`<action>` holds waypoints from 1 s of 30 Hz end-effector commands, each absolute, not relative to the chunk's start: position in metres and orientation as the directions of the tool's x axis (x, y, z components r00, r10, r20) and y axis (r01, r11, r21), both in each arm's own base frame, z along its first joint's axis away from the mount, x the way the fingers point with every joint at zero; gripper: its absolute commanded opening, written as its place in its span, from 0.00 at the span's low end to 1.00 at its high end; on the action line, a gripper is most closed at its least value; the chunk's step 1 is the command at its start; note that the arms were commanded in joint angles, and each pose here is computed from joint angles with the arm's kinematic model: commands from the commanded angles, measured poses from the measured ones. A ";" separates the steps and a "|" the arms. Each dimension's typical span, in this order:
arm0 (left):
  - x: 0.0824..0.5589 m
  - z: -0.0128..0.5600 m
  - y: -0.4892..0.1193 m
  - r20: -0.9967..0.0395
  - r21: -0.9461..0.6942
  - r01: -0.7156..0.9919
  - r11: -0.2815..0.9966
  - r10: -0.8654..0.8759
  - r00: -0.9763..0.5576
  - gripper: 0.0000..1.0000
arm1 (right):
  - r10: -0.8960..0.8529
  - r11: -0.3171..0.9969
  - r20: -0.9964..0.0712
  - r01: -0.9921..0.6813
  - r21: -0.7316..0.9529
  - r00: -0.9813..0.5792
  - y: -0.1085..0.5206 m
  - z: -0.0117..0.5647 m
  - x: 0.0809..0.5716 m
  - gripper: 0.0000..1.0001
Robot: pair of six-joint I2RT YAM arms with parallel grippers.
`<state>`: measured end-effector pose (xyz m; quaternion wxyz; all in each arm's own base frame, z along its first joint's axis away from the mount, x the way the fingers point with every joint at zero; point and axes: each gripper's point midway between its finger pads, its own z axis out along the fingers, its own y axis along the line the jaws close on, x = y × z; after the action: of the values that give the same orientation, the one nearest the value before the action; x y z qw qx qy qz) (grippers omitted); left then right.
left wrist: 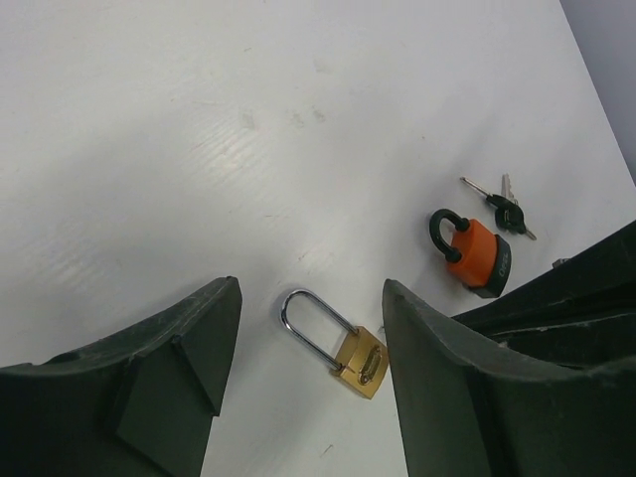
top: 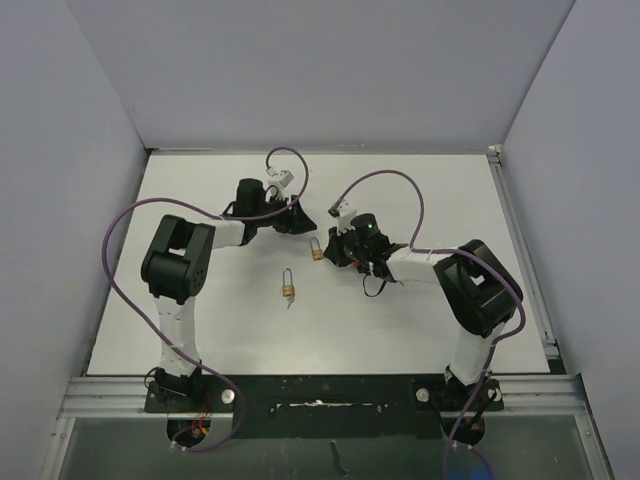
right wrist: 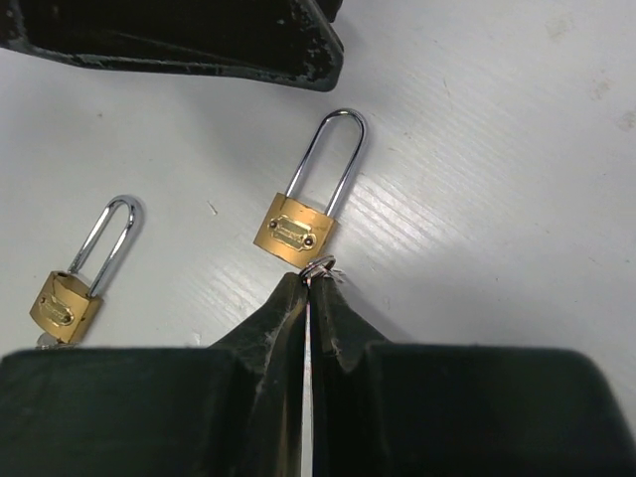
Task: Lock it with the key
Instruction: Place the lock at the center of the board, then pick up the lock from the center of the board.
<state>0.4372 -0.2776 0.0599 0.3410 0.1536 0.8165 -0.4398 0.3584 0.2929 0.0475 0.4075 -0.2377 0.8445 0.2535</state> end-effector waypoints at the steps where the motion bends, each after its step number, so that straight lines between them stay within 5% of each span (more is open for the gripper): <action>1: 0.444 0.081 -0.271 -0.746 -0.576 0.585 0.571 -0.074 -0.662 0.58 | -0.149 0.757 -0.845 -0.609 0.236 -0.513 0.300 0.065 0.380 0.00; 3: 0.441 0.088 -0.269 -0.754 -0.574 0.589 0.569 -0.086 -0.652 0.58 | -0.152 0.766 -0.841 -0.600 0.232 -0.520 0.298 0.062 0.381 0.01; 11: 0.430 0.109 -0.264 -0.772 -0.571 0.602 0.559 -0.114 -0.625 0.59 | -0.157 0.776 -0.847 -0.594 0.212 -0.507 0.294 0.064 0.383 0.41; 30: 0.412 0.136 -0.234 -0.821 -0.494 0.588 0.641 -0.120 -0.558 0.59 | -0.134 0.768 -0.908 -0.621 0.159 -0.398 0.291 0.125 0.373 0.44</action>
<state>0.4077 -0.2448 0.0889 0.3804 0.1324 0.8151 -0.4163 0.3695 0.2872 0.0839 0.4445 -0.2301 0.8296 0.2474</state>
